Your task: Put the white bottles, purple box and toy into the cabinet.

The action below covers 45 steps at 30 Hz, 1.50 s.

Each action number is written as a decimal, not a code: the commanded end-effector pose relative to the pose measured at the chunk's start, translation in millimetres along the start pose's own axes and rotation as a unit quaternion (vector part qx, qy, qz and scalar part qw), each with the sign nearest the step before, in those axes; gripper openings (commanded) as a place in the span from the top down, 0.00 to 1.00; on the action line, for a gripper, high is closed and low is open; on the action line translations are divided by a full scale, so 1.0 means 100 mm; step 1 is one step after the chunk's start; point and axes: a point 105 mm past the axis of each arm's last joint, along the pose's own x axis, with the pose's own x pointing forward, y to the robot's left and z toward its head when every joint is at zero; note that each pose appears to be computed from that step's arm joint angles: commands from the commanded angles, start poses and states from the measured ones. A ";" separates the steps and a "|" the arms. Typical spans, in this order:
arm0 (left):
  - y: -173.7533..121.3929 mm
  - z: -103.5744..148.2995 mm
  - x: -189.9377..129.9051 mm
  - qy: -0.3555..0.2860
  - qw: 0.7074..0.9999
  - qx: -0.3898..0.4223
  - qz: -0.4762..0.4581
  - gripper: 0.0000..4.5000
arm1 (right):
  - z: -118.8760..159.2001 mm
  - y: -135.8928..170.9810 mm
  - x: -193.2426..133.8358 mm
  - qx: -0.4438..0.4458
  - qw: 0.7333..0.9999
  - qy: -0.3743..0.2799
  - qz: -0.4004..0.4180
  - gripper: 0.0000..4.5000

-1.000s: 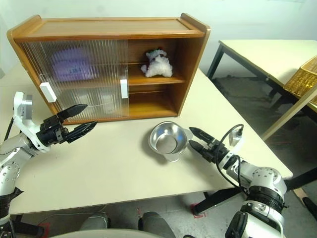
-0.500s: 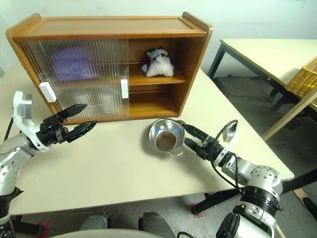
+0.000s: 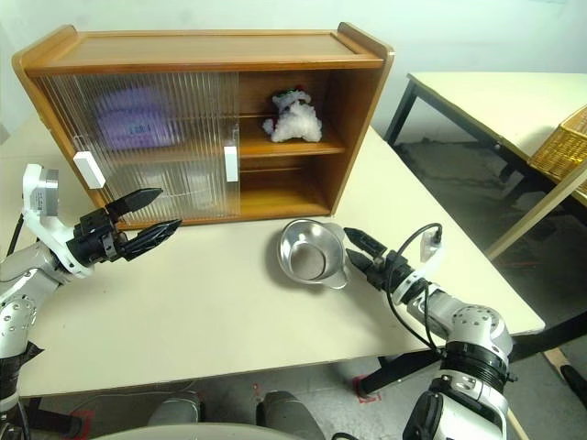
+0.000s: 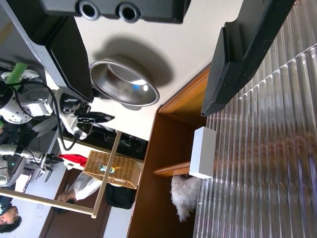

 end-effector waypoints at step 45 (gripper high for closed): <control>-0.02 0.01 -0.03 0.010 1.000 0.011 0.005 0.00 | 0.15 -0.20 0.23 -0.035 0.999 -0.009 0.004 0.73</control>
